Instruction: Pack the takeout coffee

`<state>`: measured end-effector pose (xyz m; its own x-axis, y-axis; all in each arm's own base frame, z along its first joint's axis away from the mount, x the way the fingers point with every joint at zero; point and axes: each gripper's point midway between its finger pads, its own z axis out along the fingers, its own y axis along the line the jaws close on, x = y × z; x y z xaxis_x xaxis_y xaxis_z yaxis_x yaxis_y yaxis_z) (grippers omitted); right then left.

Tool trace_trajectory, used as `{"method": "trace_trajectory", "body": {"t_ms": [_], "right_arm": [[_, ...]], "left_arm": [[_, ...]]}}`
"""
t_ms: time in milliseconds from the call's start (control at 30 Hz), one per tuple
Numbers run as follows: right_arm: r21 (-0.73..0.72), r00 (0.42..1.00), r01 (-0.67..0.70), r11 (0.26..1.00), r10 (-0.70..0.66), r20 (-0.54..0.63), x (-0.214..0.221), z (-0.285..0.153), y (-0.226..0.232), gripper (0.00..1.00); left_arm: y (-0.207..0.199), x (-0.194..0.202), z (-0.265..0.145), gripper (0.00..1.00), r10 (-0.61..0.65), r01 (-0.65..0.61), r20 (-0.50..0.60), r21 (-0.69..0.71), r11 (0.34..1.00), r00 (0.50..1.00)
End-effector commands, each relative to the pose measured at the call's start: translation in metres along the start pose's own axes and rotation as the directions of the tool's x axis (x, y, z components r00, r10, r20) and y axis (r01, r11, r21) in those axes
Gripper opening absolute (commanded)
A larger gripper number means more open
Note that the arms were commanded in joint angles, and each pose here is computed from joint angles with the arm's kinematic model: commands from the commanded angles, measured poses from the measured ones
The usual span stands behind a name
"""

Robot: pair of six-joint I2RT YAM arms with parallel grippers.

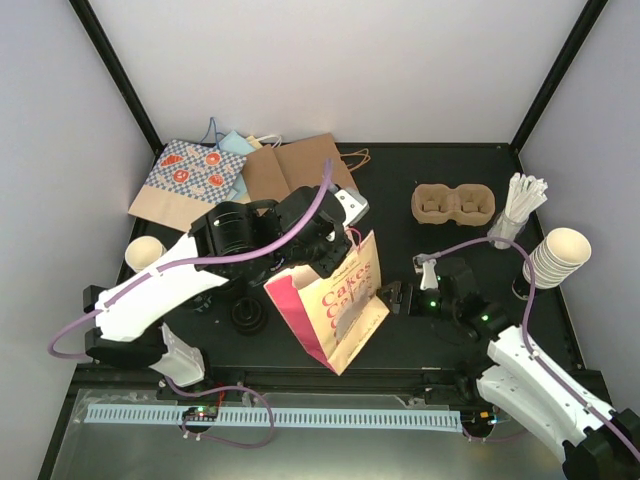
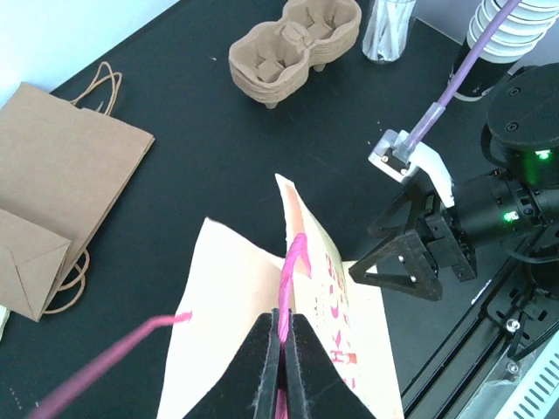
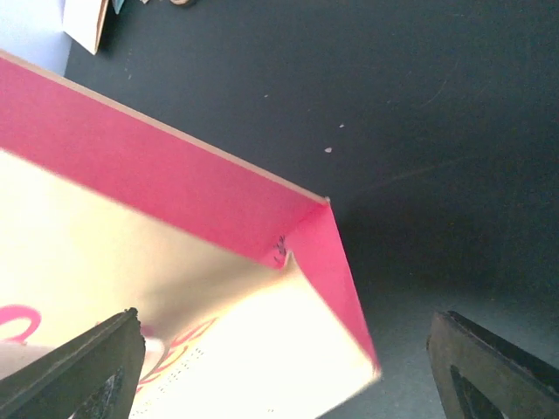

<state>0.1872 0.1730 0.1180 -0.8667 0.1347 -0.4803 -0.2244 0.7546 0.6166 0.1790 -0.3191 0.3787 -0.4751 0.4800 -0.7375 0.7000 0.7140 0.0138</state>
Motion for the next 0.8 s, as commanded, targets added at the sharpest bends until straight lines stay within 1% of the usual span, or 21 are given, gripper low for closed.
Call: {"method": "trace_trajectory", "body": {"t_ms": [0,167,300,400,633,767], "right_arm": [[-0.085,0.999,-0.018,0.996,0.022,0.04,-0.007,-0.002,0.015,0.9],[-0.111,0.995,-0.042,0.993,0.052,0.088,-0.01,-0.006,0.016,0.85],[-0.126,0.99,-0.079,0.989,0.092,0.104,-0.009,-0.006,0.014,0.65],[-0.122,0.989,-0.109,0.986,0.12,0.086,-0.005,-0.001,0.01,0.56],[-0.143,0.987,-0.134,0.981,0.145,0.069,-0.001,0.007,0.008,0.5],[-0.143,0.985,-0.142,0.98,0.153,0.075,-0.002,0.009,0.007,0.49]], "left_arm": [[0.007,-0.006,-0.012,0.02,0.0,0.0,0.039,0.007,1.0,0.999],[0.008,-0.01,-0.019,0.01,-0.005,0.003,0.064,0.026,1.0,0.998],[0.01,-0.013,-0.023,0.02,-0.005,0.003,0.081,0.03,1.0,0.997],[0.013,-0.015,-0.026,0.02,-0.008,0.006,0.089,0.023,1.0,0.996],[0.015,-0.021,-0.032,0.02,-0.012,0.008,0.12,0.031,0.999,0.993],[0.017,-0.023,-0.036,0.02,-0.015,0.01,0.131,0.033,0.999,0.991]]}}
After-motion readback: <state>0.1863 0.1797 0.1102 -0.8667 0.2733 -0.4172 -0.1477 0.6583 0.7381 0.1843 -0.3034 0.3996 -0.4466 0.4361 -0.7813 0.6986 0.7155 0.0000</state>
